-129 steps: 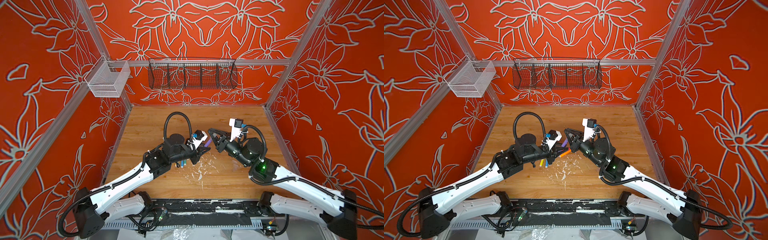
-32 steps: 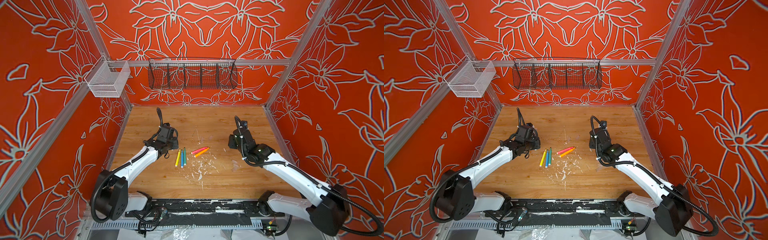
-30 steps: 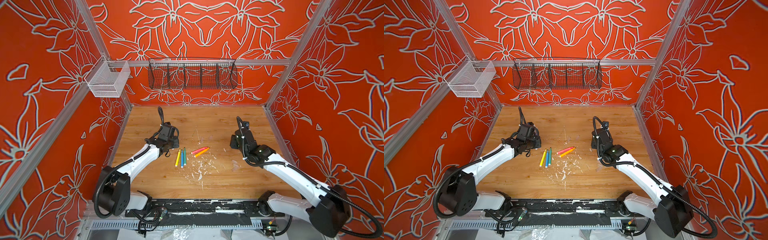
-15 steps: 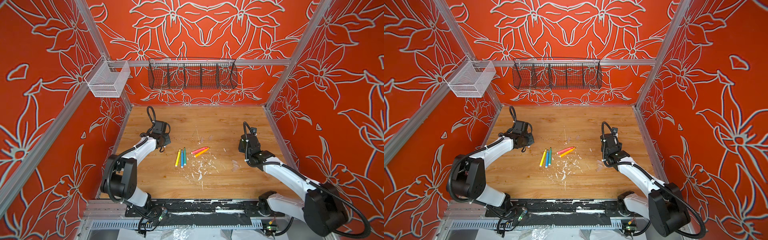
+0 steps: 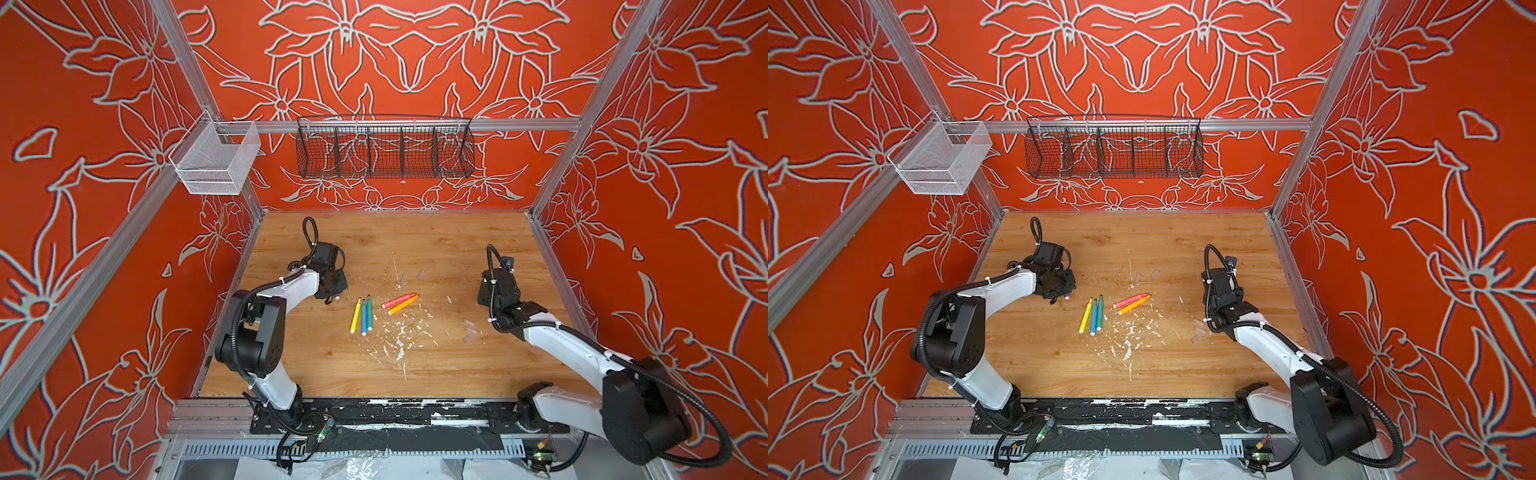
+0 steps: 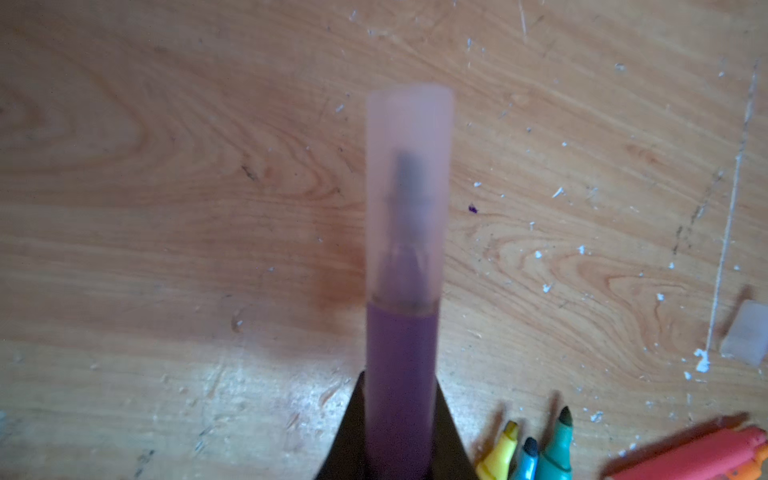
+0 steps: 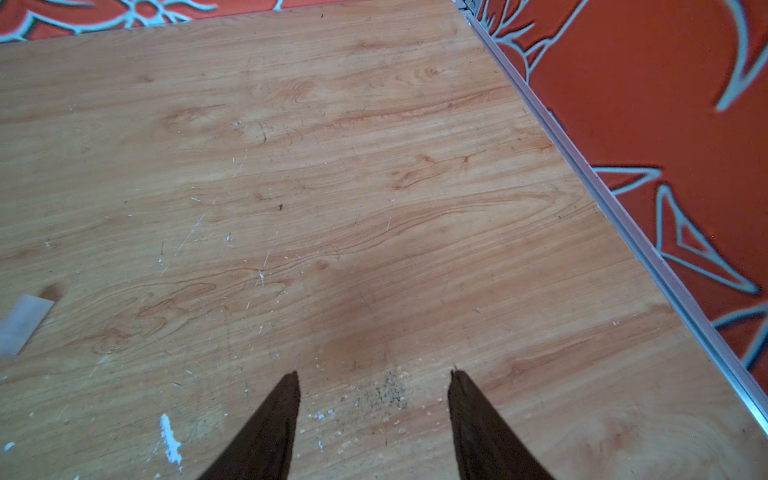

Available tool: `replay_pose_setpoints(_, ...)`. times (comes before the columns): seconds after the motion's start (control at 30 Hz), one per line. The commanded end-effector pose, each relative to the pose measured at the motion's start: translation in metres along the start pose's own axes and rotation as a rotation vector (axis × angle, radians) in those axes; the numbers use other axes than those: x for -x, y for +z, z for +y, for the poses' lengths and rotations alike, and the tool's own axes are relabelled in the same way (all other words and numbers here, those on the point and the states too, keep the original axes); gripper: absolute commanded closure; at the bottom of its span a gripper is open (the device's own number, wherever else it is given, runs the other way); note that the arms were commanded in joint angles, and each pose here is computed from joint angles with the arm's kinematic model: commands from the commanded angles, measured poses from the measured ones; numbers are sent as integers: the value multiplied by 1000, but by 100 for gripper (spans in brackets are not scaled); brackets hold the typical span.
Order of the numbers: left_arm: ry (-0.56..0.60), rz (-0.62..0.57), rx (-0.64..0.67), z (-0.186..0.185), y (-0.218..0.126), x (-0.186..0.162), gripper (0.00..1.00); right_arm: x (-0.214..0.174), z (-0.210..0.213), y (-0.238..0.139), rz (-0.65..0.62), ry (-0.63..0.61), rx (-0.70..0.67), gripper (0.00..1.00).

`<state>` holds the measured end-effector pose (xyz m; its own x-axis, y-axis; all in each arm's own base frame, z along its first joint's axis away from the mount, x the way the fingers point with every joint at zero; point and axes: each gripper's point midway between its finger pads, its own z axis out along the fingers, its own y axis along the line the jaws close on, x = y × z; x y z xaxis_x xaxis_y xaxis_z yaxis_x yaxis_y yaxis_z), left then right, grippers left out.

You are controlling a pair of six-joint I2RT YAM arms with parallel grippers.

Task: Insert the pens into the pen caps
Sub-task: 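Lower the capped purple marker to the table with the left gripper, then release the purple marker on the table and move the left gripper over the green marker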

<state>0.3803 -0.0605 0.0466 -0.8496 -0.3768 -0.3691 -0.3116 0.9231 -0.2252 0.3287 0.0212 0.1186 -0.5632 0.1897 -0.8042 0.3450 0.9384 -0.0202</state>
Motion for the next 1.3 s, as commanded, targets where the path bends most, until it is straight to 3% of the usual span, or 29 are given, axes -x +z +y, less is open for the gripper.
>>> replay_pose_setpoints(0.0, -15, 39, -13, -6, 9, -2, 100, -1, 0, -4, -9, 32, 28, 41)
replay_pose_setpoints(0.23, -3, 94, 37, -4, 20, -6, 98, -4, -1, -12, -30, 51, 66, 41)
replay_pose_setpoints(0.47, 6, 95, 39, -5, 18, -6, 71, -5, -5, -16, -49, 68, 77, 39)
replay_pose_setpoints(0.67, 23, 75, 37, -10, 10, 0, 62, -5, -4, -17, -50, 68, 85, 38)
replay_pose_setpoints(0.83, 90, -32, 68, -19, -30, 8, 60, -6, -5, -18, -51, 69, 85, 38)
replay_pose_setpoints(0.97, 197, -154, 89, -37, -84, -8, 59, -6, -6, -19, -59, 75, 87, 38)
replay_pose_setpoints(1.1, 225, -202, -14, -46, -121, -42, 59, -6, -6, -22, -67, 78, 102, 38)
replay_pose_setpoints(1.27, 235, -193, -165, -48, -142, -82, 55, -9, -12, -26, -76, 97, 98, 38)
